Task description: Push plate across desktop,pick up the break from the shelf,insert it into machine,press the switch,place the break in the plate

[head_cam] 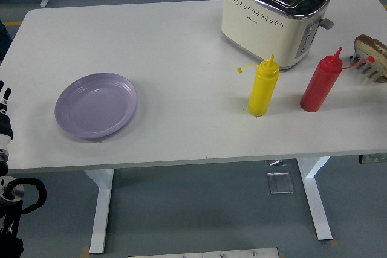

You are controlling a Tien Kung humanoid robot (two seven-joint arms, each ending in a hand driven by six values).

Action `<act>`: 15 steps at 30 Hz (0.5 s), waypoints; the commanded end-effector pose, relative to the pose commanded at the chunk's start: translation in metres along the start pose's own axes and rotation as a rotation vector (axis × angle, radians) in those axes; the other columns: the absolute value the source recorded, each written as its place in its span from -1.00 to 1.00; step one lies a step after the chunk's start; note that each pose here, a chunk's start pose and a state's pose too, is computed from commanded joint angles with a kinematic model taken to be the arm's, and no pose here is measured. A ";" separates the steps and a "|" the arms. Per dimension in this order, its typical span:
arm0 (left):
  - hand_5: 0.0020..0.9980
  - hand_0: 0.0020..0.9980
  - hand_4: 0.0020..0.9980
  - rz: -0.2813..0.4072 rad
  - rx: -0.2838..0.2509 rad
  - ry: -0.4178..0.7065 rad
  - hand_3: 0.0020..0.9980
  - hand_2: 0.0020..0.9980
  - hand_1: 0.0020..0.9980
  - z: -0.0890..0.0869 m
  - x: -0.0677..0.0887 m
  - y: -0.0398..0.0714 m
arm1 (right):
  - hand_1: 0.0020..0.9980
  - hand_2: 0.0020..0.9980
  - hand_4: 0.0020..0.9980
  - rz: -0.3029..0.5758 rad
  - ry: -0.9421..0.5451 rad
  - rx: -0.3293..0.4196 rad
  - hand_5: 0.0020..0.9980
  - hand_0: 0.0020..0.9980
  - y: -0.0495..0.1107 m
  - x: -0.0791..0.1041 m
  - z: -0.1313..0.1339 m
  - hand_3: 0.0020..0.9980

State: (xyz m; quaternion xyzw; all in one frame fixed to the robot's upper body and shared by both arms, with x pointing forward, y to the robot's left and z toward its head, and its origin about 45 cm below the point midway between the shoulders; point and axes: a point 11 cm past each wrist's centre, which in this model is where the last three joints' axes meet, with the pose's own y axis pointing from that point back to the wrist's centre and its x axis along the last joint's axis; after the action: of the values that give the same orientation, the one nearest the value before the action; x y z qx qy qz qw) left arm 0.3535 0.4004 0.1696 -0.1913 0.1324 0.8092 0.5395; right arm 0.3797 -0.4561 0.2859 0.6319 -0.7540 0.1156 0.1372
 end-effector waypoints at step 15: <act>1.00 0.87 0.20 -0.052 0.103 -0.034 0.61 0.79 0.82 -0.031 -0.006 -0.012 | 0.74 0.76 0.53 -0.111 0.499 -0.050 -0.37 0.80 -0.004 -0.019 0.009 0.77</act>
State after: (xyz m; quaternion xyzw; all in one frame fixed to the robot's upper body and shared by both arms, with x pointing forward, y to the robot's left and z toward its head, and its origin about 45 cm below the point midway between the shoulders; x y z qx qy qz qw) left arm 0.3719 0.3868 0.1448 -0.1531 0.1598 0.7902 0.5715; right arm 0.3860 -0.4419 0.2708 0.6206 -0.6636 0.2417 0.3407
